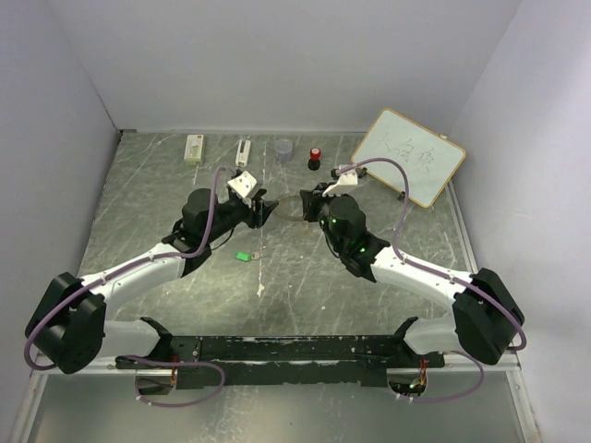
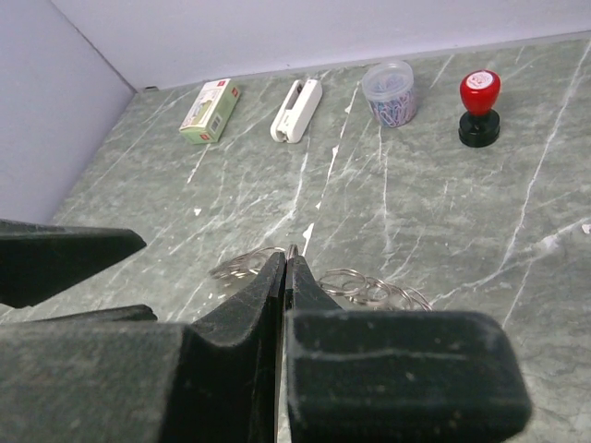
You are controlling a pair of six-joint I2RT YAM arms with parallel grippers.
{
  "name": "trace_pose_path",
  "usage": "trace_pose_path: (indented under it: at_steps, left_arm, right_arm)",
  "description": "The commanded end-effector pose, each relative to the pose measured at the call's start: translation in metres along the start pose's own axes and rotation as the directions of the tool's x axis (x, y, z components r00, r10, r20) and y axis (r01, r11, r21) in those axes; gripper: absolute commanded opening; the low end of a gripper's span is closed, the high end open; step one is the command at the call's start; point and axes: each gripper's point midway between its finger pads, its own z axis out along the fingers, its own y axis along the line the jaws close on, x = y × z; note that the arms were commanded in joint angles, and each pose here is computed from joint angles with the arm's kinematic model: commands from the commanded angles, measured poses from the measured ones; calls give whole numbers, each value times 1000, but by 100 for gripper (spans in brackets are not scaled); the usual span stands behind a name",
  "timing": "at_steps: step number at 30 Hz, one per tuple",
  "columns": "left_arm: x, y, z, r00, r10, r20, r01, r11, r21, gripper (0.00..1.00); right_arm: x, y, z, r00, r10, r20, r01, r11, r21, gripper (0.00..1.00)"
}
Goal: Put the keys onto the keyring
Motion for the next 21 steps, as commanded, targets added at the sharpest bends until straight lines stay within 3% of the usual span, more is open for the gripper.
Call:
trace_pose_path:
  at_steps: [1,11,21]
  left_arm:
    - [7,-1,-8,999,-32,-23,32,999,-9,57]
    - [54,-16,-32,980,-156,-123,157,988,1,57]
    - [131,-26,-71,881,-295,-369,273,956,-110,56]
  right_arm:
    - [-38,13,-2,994,59,96,-56,998,-30,0]
    - [-38,17,0,996,48,76,-45,998,-40,0]
    - [-38,19,-2,998,36,59,-33,998,-57,0]
